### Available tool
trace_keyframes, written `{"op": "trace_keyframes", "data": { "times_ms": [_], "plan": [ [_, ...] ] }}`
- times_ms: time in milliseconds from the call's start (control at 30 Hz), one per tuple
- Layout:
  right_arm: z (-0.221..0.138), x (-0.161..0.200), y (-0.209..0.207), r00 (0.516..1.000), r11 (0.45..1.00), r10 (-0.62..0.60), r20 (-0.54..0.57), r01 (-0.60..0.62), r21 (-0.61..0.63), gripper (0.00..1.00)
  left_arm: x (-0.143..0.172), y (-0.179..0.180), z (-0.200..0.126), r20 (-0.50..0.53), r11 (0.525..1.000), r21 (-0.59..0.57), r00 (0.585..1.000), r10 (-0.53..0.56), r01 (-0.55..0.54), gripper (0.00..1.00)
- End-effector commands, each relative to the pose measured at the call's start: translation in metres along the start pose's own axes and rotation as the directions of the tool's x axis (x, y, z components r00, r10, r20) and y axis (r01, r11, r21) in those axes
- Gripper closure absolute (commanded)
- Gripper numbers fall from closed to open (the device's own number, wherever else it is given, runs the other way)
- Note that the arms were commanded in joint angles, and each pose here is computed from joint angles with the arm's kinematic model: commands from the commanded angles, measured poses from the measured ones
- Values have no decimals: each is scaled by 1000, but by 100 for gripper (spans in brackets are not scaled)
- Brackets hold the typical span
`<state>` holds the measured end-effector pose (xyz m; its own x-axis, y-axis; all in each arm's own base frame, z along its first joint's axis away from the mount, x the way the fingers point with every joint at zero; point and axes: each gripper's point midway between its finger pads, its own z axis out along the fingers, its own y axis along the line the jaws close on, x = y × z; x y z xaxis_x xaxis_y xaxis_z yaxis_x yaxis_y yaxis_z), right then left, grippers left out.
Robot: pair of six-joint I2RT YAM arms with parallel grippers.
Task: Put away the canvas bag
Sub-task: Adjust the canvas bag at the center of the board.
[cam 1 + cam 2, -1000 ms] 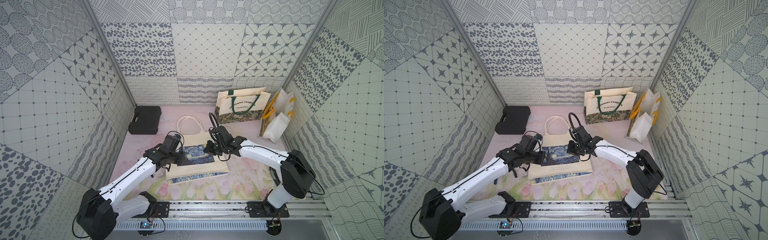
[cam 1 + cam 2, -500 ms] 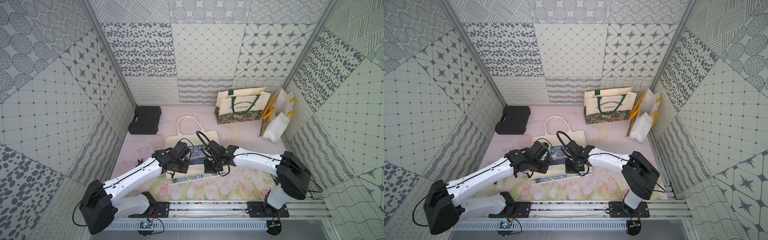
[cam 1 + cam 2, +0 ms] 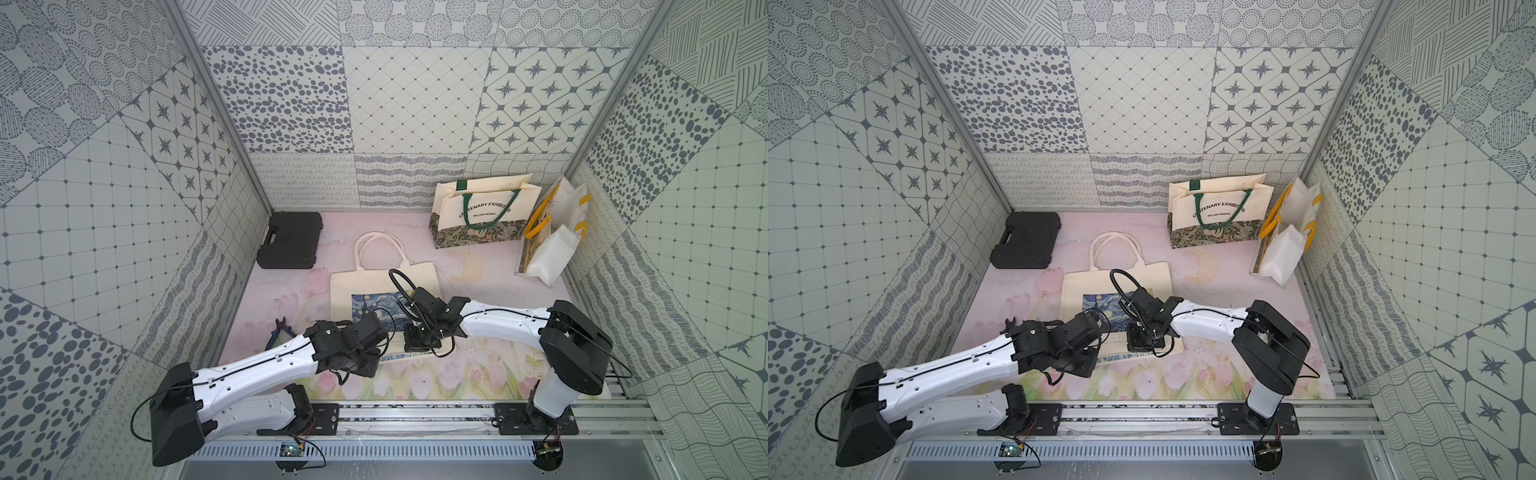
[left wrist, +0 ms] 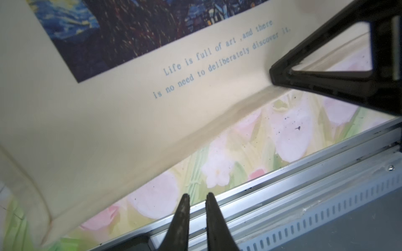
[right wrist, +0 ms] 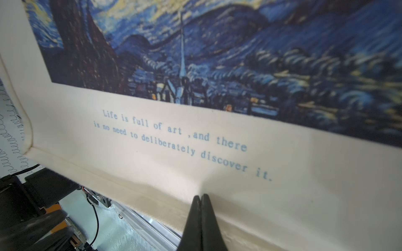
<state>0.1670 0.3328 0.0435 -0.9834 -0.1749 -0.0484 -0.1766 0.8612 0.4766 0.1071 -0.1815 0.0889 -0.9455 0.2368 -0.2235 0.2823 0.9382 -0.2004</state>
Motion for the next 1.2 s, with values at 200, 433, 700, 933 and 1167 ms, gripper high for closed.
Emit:
{"op": "trace_keyframes", "data": {
  "times_ms": [200,433,700,933,1167],
  "plan": [
    [10,4,2,1000,1000,11,-20,-11,-25,100,8,25,-5,32,981,-113,987,-158,161,60],
    [10,4,4,1000,999,11,-17,-11,-36,100,11,23,10,-28,978,-163,990,-139,133,65],
    [6,0,8,1000,998,13,7,-13,-58,100,8,26,25,-93,963,-242,985,-144,117,69],
    [5,-5,8,999,997,26,21,-25,-74,100,-10,36,36,-124,964,-219,975,-184,154,72],
    [-1,-29,0,997,992,68,35,-64,-111,100,-44,24,47,-149,975,-204,981,-122,91,71]
  ]
}}
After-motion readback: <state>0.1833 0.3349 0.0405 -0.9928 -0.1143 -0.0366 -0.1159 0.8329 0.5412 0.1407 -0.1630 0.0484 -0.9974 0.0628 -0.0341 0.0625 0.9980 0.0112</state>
